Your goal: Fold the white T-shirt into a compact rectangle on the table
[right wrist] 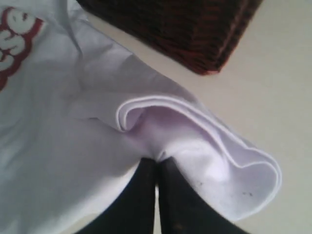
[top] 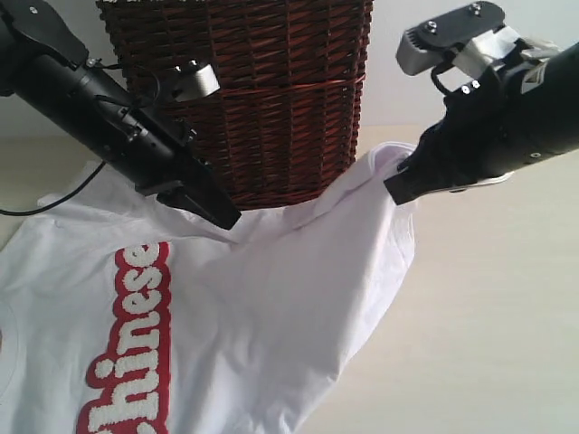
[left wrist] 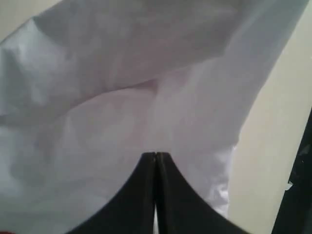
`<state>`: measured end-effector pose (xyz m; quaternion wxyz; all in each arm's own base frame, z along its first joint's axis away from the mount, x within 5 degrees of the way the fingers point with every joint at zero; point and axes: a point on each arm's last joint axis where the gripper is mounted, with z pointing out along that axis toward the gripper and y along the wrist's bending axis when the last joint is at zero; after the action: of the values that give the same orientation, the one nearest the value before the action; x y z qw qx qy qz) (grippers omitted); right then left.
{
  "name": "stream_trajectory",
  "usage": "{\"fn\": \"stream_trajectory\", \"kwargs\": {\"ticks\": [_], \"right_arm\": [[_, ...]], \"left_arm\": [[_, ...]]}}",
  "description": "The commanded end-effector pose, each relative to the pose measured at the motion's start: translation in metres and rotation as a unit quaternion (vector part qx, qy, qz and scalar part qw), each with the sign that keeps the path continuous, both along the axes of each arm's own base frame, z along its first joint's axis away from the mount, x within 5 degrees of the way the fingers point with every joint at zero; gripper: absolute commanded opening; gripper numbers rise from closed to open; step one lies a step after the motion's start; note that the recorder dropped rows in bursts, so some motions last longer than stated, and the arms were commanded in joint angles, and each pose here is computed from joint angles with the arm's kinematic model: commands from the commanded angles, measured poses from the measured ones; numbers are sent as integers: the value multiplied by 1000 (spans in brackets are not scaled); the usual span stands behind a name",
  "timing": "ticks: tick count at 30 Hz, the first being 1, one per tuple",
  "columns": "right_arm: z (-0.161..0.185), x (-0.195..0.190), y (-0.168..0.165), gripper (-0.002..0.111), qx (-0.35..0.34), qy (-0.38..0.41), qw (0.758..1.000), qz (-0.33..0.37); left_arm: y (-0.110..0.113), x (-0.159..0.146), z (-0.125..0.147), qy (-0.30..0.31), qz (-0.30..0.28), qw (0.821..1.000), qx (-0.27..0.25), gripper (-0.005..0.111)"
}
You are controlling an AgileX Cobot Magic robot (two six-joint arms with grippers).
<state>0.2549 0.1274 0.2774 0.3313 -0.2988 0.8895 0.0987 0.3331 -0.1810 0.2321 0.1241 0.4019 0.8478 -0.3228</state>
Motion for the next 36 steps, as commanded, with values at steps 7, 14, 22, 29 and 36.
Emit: {"fn": "stream_trajectory", "kwargs": {"ticks": [7,14,22,29,36], "right_arm": [[-49,46,11,0,-114,56,991,-48],[-45,71,20,0,-124,44,989,-60],[-30,83,25,0,-105,-1,993,-57],[-46,87,26,28,-124,27,990,-58],[-49,80,12,53,-190,67,974,-100]], "left_arm": [[-15,-22,6,17,-99,995,-22,0],[-63,-45,-25,-49,-146,984,93,0],[-87,-61,-100,9,-203,956,210,26],[-75,-43,-137,21,-134,955,263,27],[-33,-13,-153,60,-48,954,291,18]]}}
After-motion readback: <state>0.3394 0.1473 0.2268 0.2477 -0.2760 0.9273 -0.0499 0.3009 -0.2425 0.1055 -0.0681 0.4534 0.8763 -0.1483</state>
